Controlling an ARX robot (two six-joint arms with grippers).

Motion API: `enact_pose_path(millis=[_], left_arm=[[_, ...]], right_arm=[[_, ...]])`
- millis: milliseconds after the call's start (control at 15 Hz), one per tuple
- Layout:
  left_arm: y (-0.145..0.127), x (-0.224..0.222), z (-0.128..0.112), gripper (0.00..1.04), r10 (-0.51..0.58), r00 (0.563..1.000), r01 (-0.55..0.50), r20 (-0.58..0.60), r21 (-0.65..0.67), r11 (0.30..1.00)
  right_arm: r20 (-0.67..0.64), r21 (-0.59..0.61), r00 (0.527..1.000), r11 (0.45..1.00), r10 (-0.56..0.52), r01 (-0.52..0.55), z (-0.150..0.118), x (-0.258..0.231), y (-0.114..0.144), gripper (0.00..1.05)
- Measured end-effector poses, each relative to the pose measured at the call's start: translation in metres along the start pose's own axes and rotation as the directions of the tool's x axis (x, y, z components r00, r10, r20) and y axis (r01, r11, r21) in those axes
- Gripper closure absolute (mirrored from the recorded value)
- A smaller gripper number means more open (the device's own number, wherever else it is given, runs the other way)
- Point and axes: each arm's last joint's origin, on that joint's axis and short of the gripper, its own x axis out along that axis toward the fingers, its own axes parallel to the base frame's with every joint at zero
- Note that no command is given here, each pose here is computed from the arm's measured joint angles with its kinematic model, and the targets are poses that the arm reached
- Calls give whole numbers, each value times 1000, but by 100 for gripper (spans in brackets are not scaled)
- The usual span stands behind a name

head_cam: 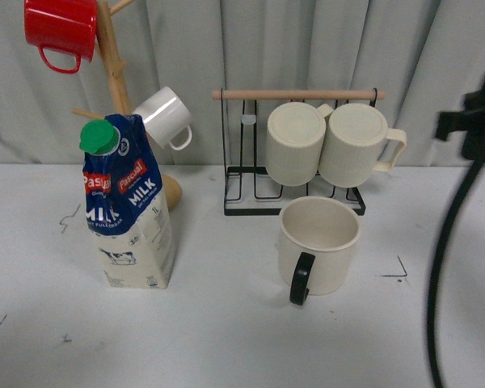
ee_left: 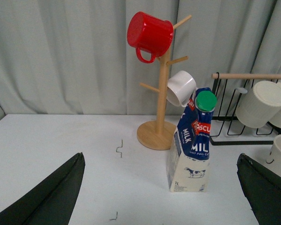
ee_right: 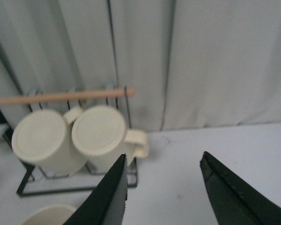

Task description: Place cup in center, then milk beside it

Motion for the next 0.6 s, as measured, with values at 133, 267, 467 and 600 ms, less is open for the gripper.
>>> enact_pose_path(millis=[133,267,467,600], left_arm=[[0,0,0,7,0,1000,0,0,0,1000],[0,0,0,7,0,1000,0,0,0,1000],[0,0,0,7,0,1000,0,0,0,1000],[0,0,0,7,0,1000,0,0,0,1000]], right_arm=[[124,5,992,1000,-5,4,20,-23,-13,72],[104,-9,995,1000,12,-11,9,-45,-22,92],[73,-27,997,1000,0,2,-7,-79,-40,103],[64,-28,998,1000,10,-8,-12,-97,-45,103]])
